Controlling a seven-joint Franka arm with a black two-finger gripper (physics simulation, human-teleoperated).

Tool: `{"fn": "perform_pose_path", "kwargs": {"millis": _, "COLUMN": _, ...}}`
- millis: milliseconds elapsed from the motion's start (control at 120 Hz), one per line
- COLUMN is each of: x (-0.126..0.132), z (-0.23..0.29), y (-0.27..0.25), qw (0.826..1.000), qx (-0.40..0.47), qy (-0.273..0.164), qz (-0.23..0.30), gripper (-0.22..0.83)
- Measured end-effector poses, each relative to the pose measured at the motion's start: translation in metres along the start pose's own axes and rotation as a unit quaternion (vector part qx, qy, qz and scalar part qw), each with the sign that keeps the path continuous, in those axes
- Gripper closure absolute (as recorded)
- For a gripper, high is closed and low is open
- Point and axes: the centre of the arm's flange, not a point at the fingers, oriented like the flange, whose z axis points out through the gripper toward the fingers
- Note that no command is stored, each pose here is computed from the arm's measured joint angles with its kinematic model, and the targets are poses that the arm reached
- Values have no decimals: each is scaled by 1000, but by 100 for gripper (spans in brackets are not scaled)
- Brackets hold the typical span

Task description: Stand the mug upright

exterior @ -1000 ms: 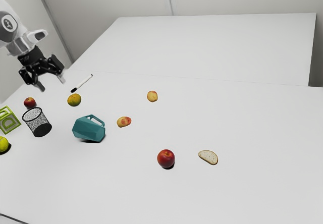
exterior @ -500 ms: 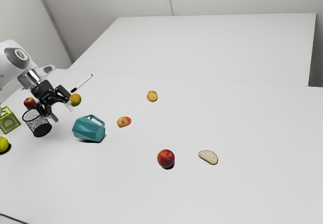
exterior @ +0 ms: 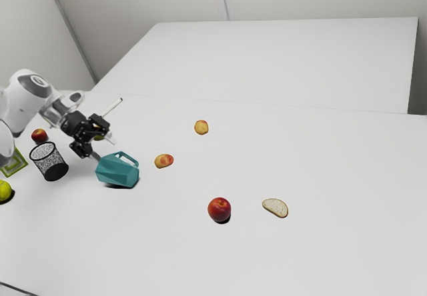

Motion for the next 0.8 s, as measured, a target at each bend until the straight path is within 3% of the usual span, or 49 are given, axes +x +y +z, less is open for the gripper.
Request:
{"fn": "perform_pose_path", "kwargs": {"millis": 258, "x": 0, "z": 29, "y": -2, "qw": 999, "qx": -42, "qy": -24, "qz": -12, "gripper": 1}}
{"fn": "perform_pose_path", "kwargs": {"millis": 408, "x": 1, "z": 29, "y": 3, "qw": 999, "qx": -39, "qy": -27, "qz": -13, "gripper": 40}}
{"fn": "perform_pose_path", "kwargs": {"millis": 500, "x": 2, "z": 29, "y": 5, "qw": 999, "qx": -38, "qy": -28, "qz": -15, "gripper": 56}}
{"fn": "perform_pose_path", "kwargs": {"millis": 633, "x": 4, "z": 32, "y": 18, "qw": 999, "qx": -35, "qy": -32, "qz": -14, "gripper": 69}}
{"fn": "perform_pose_path", "kwargs": {"millis": 800, "x": 2, "z": 31, "y": 43, "qw": 999, "qx": -21, "qy": -33, "qz": -16, "gripper": 74}}
